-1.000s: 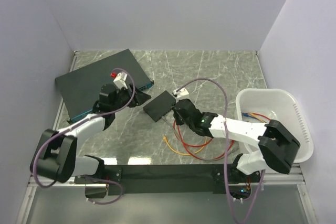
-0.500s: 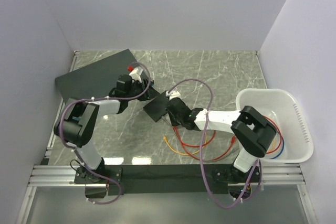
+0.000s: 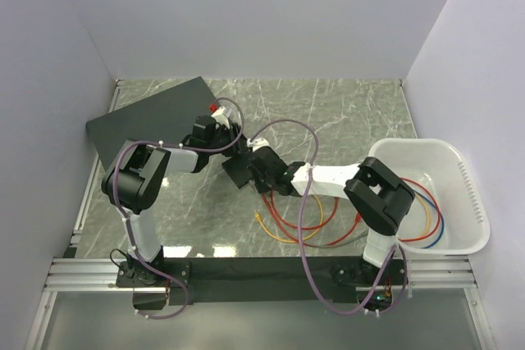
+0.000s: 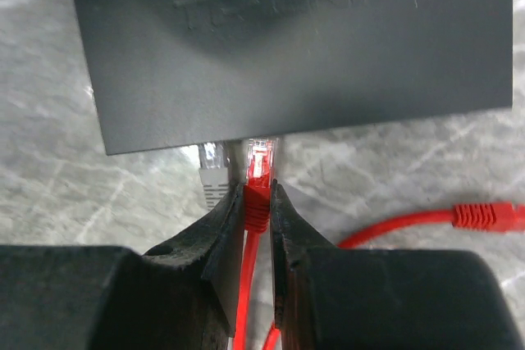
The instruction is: Insert the plug into the switch port
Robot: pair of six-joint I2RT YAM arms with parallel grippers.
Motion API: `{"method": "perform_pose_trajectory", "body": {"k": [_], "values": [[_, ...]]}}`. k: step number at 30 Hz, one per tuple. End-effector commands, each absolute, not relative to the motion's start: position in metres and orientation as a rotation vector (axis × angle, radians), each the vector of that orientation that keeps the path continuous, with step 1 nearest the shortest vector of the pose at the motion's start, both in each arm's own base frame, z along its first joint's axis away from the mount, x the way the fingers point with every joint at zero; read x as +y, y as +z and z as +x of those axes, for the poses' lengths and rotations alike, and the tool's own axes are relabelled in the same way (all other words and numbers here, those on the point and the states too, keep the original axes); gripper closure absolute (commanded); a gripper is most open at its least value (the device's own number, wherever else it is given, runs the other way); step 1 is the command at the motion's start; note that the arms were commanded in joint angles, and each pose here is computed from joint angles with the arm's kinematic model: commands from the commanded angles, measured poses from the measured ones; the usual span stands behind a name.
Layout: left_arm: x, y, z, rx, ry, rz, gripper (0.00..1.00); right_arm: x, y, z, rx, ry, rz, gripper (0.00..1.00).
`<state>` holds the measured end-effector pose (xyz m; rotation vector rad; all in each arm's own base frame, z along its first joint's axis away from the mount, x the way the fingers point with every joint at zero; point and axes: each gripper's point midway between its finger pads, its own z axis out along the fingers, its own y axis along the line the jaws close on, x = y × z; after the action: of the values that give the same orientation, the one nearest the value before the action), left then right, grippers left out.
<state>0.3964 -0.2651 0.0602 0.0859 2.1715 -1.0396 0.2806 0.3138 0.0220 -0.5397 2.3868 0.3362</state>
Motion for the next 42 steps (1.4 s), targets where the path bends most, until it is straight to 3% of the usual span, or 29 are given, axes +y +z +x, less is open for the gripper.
{"method": "perform_pose_trajectory", "body": {"k": [1,10,23,33,42], "values": [[-0.261,0.037,0.389,2.233,-1.016,0.097,0.53,0.338,0.048,0.302,2.298,0.405,-0.544,1.0],[-0.222,0.015,0.341,2.353,-0.88,-0.098,0.59,0.376,0.061,0.292,2.248,0.508,-0.663,1.0],[-0.179,0.003,0.291,2.434,-0.716,-0.297,0.6,0.414,0.051,0.258,2.232,0.562,-0.808,1.0],[-0.181,0.057,0.346,2.309,-0.625,-0.269,0.58,0.364,0.058,0.249,2.241,0.432,-0.752,1.0],[-0.191,0.04,0.414,2.392,-0.506,-0.189,0.6,0.342,0.044,0.249,2.285,0.354,-0.714,1.0]]}}
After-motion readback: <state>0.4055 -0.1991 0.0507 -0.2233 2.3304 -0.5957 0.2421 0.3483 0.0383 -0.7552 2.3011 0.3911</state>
